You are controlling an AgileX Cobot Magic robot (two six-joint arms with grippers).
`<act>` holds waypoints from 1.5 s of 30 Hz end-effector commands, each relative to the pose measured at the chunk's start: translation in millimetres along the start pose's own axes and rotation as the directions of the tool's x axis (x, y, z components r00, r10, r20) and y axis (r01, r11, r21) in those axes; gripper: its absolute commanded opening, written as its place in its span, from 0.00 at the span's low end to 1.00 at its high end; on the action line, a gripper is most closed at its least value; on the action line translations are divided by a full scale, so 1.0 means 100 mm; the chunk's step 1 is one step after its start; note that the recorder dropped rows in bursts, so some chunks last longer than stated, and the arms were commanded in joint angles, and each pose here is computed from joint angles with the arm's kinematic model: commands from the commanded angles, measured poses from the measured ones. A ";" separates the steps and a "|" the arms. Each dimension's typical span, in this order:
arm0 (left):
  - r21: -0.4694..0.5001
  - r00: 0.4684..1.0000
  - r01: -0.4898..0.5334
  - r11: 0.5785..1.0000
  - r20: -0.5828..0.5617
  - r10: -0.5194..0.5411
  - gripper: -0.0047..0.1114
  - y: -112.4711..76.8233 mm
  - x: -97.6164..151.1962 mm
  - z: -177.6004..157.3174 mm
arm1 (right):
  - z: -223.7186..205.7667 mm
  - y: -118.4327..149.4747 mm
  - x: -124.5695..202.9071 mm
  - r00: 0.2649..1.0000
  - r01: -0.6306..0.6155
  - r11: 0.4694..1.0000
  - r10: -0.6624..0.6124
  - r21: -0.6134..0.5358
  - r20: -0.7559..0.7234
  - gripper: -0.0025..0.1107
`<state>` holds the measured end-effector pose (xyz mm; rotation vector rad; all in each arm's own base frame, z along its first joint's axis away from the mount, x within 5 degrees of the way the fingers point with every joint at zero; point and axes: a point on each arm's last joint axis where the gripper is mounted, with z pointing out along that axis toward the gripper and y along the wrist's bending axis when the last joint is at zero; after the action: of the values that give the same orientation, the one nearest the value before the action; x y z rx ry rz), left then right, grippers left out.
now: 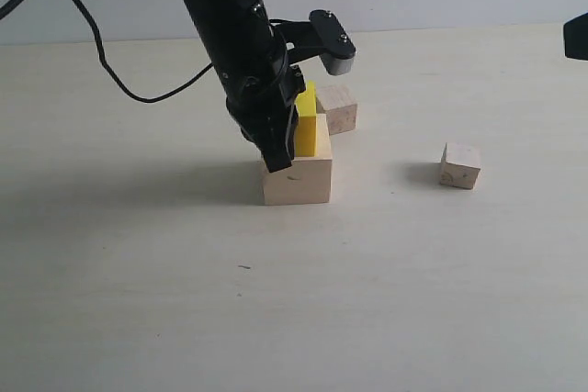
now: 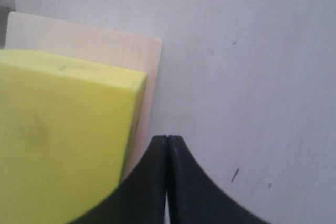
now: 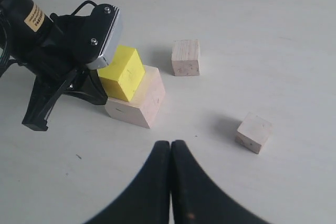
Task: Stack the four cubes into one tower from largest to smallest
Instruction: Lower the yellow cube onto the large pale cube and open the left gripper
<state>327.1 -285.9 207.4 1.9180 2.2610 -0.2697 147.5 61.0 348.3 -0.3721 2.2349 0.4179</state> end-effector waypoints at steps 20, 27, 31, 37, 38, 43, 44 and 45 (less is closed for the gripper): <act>0.076 0.996 0.017 0.997 0.081 -0.023 0.04 -0.09 -0.09 0.00 | 0.00 0.00 0.00 1.000 0.005 1.000 -0.005 0.005 0.010 0.02; 0.031 0.992 0.022 0.999 0.121 -0.025 0.04 -0.05 -0.13 0.00 | 0.00 0.00 0.00 1.000 0.005 1.000 -0.005 0.005 0.007 0.02; 0.015 0.990 0.024 1.000 0.136 -0.026 0.04 -0.04 -0.14 0.00 | 0.00 0.00 0.00 1.000 0.005 1.000 -0.005 0.005 0.007 0.02; 0.001 0.989 0.029 1.000 0.147 -0.029 0.04 -0.02 -0.15 -0.01 | 0.00 0.00 0.00 1.000 0.005 1.000 -0.005 0.005 0.007 0.02; 0.000 0.988 0.029 1.000 0.149 -0.029 0.04 -0.02 -0.15 -0.01 | 0.00 0.00 0.00 1.000 0.005 1.000 -0.005 0.005 0.007 0.02; -0.005 0.988 0.030 1.000 0.153 -0.029 0.04 -0.02 -0.16 -0.01 | 0.00 0.00 0.00 1.000 0.005 1.000 -0.005 0.005 0.007 0.02; -0.005 0.988 0.030 1.000 0.153 -0.029 0.04 -0.02 -0.16 -0.01 | 0.00 0.00 0.00 1.000 0.005 1.000 -0.005 0.005 0.007 0.02; -0.003 0.988 0.030 1.000 0.151 -0.029 0.04 -0.02 -0.15 -0.01 | 0.00 0.00 0.00 1.000 0.005 1.000 -0.005 0.005 0.007 0.02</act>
<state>330.3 -297.6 210.9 1.8045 2.1956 -0.3813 147.5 61.0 348.3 -0.3721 2.2349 0.4179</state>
